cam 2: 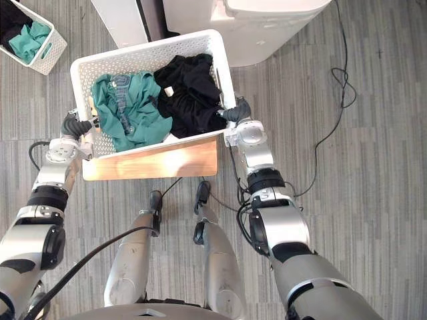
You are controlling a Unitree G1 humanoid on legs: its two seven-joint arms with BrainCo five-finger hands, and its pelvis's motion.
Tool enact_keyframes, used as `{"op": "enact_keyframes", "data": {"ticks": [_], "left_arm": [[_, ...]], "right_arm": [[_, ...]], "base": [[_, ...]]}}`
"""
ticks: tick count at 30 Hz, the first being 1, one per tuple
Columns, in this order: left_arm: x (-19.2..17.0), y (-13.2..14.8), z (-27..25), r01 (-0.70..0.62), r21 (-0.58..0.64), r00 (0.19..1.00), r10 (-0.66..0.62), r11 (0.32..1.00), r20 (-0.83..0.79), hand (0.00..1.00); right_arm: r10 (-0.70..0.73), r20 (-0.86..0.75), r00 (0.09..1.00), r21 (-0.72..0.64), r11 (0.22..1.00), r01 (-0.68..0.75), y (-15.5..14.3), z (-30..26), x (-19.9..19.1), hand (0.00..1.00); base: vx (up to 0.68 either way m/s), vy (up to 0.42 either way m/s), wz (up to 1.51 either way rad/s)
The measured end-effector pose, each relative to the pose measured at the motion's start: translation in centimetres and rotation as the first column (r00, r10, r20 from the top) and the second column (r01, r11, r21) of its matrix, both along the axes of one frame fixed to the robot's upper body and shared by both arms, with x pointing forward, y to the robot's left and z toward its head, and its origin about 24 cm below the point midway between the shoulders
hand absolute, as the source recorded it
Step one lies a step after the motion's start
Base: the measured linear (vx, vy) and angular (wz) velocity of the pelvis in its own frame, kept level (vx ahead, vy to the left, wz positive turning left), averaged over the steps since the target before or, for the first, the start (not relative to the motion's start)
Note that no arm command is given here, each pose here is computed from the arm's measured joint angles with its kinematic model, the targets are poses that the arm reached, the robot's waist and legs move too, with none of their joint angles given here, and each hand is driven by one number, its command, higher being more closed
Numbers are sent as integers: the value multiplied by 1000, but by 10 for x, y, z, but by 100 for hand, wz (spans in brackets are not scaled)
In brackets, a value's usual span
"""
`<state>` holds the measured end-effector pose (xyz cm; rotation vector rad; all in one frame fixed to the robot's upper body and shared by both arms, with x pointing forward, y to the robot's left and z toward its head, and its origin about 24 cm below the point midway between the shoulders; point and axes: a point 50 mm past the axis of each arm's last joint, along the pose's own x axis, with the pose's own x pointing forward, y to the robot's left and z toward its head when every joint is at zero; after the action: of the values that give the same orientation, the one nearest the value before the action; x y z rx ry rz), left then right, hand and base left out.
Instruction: Pick up the laundry basket with both hands and put the clothes into the washing machine.
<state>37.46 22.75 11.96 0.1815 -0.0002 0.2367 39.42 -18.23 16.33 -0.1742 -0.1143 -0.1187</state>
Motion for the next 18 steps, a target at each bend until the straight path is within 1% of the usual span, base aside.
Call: {"op": "enact_keyframes", "data": {"ticks": [2, 3, 6, 8, 9, 10, 11, 13, 15, 18], "left_arm": [[-6, -6, -1, -6, -23, 999, 7, 1000, 36, 100], [-11, -15, 2, 14, -65, 997, -9, 998, 77, 100], [-27, -32, -11, 23, -187, 994, -3, 982, 110, 100], [-37, -40, -20, 32, -271, 994, -2, 962, 110, 100], [-47, -45, -27, 44, -322, 994, -8, 946, 112, 100], [-61, -50, -31, 58, -343, 992, -15, 938, 126, 100], [-67, -53, -33, 70, -350, 991, -25, 934, 130, 100], [-92, -63, -42, 116, -344, 989, -74, 932, 131, 100], [-105, -64, -52, 111, -346, 992, -81, 932, 98, 100], [-128, -59, -77, 82, -358, 996, -84, 930, 8, 100]], "right_arm": [[-38, 45, 998, 73, 997, 34, -3, -2, -9, 100], [-66, 82, 994, 92, 994, 58, -7, -1, -18, 100], [-135, 153, 979, 138, 984, 115, -11, -4, -40, 100], [-153, 155, 976, 140, 981, 132, -13, -13, -51, 100], [-165, 144, 976, 135, 980, 146, -16, -24, -62, 100], [-174, 123, 977, 121, 980, 160, -18, -37, -74, 100], [-182, 104, 978, 111, 979, 170, -20, -45, -81, 100], [-197, 13, 980, 82, 977, 195, -27, -76, -105, 100], [-192, -34, 981, 74, 978, 194, -30, -90, -119, 100], [-147, -120, 982, 52, 987, 154, -32, -113, -143, 100]], "base": [[48, 21, -3], [50, 20, -4], [44, 18, -7], [18, 11, -12], [28, 18, -14], [30, 17, -11], [55, 19, -8], [64, 18, -10], [78, 14, -31], [121, 26, -42]]}}
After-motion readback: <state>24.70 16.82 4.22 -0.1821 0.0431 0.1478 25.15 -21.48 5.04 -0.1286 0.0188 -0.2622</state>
